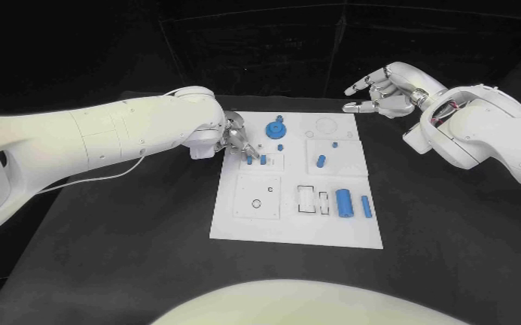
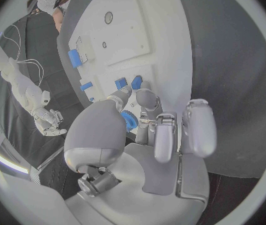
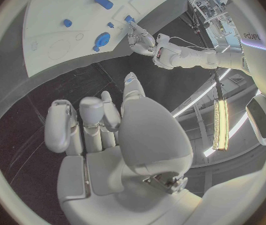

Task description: Assemble the parts on the task board

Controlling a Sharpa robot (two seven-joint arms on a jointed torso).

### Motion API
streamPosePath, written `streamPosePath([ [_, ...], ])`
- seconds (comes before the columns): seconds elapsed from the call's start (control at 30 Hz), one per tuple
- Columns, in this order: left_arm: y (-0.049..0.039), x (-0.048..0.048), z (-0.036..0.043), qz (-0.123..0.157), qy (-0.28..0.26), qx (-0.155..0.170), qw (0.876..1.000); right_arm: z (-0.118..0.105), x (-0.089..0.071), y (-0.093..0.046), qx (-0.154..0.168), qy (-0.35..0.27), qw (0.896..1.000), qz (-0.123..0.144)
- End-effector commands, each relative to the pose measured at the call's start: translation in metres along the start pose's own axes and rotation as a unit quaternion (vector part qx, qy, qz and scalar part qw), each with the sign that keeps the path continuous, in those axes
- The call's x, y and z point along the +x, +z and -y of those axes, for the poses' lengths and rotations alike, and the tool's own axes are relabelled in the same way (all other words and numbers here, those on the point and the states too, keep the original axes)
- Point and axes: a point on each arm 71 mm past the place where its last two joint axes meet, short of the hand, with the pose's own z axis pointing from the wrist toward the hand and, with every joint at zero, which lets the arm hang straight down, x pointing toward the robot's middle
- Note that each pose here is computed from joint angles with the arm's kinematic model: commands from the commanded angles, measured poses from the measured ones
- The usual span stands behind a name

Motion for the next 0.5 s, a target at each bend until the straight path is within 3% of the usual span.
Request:
streamPosePath([
  [0.03,-0.0004,-0.0014,-0.0007,0.005,0.002,-0.001,1.000,-0.0021,-0.0011,0.0002,-0.006,-0.001,1.000,0.002],
  [0.3,-0.0027,-0.0020,-0.0030,0.017,-0.010,0.003,1.000,-0.0020,-0.0012,0.0000,-0.006,-0.001,1.000,0.002],
  [0.5,-0.0099,-0.0081,-0.0059,0.064,-0.063,0.039,0.995,-0.0014,-0.0017,-0.0002,-0.005,-0.001,1.000,0.003],
])
